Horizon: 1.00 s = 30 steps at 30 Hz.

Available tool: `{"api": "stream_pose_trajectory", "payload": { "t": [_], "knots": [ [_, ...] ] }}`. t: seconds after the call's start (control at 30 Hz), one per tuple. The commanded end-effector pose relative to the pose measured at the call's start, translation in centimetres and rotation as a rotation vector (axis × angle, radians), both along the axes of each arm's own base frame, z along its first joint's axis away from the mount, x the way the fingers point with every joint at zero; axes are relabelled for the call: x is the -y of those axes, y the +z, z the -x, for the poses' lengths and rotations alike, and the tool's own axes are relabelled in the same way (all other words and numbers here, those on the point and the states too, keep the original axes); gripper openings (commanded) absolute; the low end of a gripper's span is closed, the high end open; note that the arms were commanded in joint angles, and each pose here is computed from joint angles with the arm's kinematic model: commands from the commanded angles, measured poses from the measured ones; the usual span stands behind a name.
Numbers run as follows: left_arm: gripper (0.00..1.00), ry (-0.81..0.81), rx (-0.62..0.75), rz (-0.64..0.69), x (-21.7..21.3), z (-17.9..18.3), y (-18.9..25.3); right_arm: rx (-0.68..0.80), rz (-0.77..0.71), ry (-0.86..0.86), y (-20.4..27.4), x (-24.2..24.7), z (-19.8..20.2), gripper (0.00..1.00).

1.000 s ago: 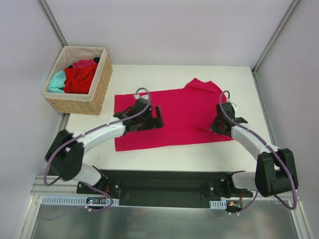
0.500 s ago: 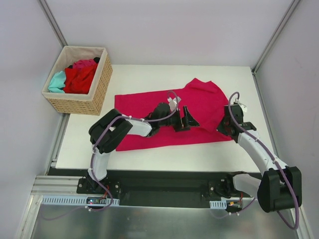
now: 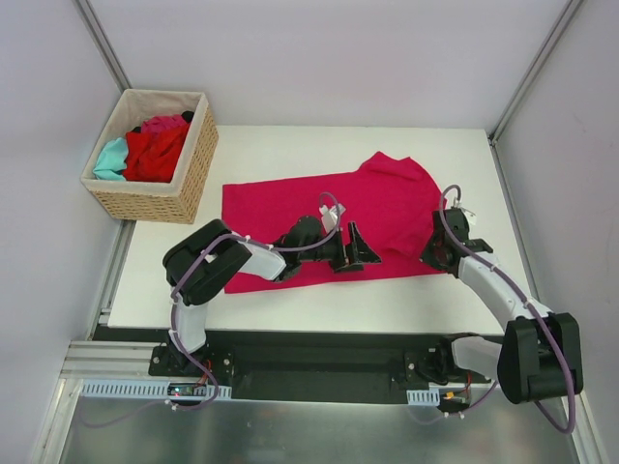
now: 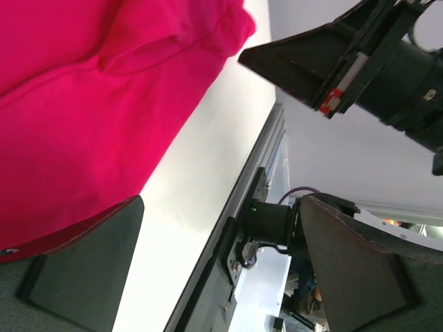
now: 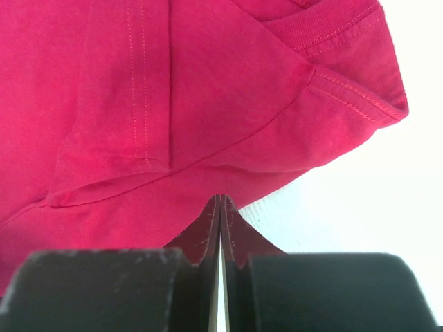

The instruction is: Fold and stack the t-shirts

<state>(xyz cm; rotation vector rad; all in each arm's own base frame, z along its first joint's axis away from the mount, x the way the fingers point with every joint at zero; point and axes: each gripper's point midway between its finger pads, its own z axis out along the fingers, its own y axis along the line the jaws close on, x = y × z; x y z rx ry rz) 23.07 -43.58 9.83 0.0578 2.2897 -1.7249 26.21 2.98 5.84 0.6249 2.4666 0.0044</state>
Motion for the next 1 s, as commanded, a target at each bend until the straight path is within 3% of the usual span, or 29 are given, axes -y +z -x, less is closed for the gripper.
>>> {"api": "stream_pose_trajectory", "payload": {
  "t": [0.0,0.5,0.97],
  "knots": [
    [0.96,0.015,0.070,0.030,-0.6,0.4,1.5,0.014,0.004,-0.017,0.0,0.2,-1.0,0.01],
    [0.97,0.025,0.109,-0.009,-0.8,-1.2,-0.9,-0.005,-0.036,-0.012,-0.8,-1.1,-4.0,0.01],
    [0.97,0.028,0.033,-0.006,-2.0,-1.0,-4.6,-0.010,-0.030,-0.008,-0.6,-1.5,-5.2,0.01]
  ]
}}
